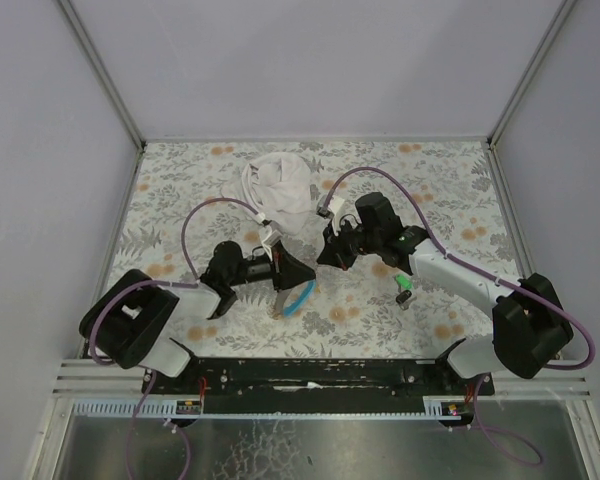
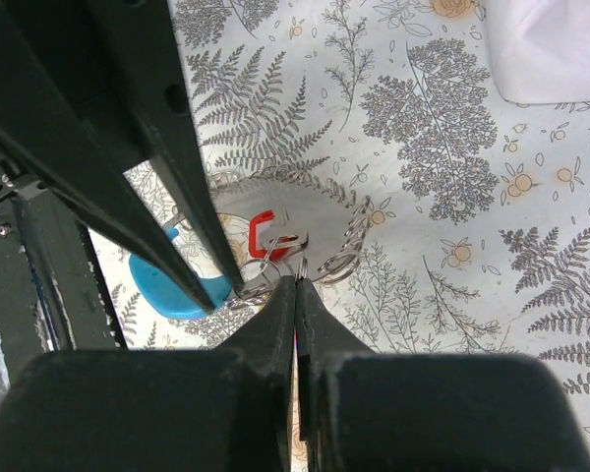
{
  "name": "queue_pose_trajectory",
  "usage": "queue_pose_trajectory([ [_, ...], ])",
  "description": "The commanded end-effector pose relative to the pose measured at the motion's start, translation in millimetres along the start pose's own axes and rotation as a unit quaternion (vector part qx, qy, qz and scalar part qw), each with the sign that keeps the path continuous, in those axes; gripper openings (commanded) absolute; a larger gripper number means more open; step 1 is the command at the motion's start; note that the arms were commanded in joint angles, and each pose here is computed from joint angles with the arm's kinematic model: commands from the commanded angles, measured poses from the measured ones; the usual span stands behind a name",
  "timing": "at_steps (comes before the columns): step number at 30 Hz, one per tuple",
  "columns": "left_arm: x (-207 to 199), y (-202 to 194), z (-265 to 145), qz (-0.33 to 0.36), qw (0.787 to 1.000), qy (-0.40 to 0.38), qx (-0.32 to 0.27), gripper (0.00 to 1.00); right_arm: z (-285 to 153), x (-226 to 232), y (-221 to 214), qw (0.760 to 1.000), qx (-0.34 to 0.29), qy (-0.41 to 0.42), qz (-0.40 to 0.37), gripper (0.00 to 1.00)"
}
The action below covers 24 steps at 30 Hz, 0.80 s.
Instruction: Put the keys on the keyring
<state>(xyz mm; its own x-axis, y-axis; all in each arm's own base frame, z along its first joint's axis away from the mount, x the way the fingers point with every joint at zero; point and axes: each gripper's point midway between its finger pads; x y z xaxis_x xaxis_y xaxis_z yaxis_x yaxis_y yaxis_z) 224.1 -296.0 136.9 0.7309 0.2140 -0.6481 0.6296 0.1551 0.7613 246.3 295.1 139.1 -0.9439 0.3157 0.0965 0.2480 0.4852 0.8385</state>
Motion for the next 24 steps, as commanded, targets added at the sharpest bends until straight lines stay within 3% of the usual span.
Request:
queue_pose_trajectory([
  [1,-23,-2,-8,0.049,0.998,-0.049,0.014,0.16,-7,-4,35,0.998,-0.050,-0.018,-0.039,0.00],
  [5,-33,-9,-13,0.063,0.996,-0.063,0.030,0.20,-7,-3,36,0.998,-0.051,-0.015,-0.042,0.00],
  [10,-40,-1,-17,0.076,0.995,-0.065,0.010,0.22,-8,2,38,0.997,-0.058,-0.003,-0.047,0.00],
  [16,-7,33,-19,0.079,0.995,0.030,-0.059,0.28,-9,10,42,0.995,-0.075,0.019,-0.062,0.00],
  [24,7,43,-22,0.090,0.993,0.015,-0.070,0.34,-8,15,46,0.993,-0.083,0.035,-0.073,0.00],
])
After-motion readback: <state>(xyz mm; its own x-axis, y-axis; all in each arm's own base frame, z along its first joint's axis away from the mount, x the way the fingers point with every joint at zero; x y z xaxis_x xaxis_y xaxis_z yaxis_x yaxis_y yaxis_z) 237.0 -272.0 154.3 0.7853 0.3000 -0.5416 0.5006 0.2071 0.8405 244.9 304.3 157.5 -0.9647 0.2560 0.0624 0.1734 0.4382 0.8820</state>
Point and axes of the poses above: each gripper's point midway between its finger pads, its own z axis out along the fingers, its own x axis along the line the jaws close on, y = z × x, and after that the axes turned 12 degrees about -z, right-handed
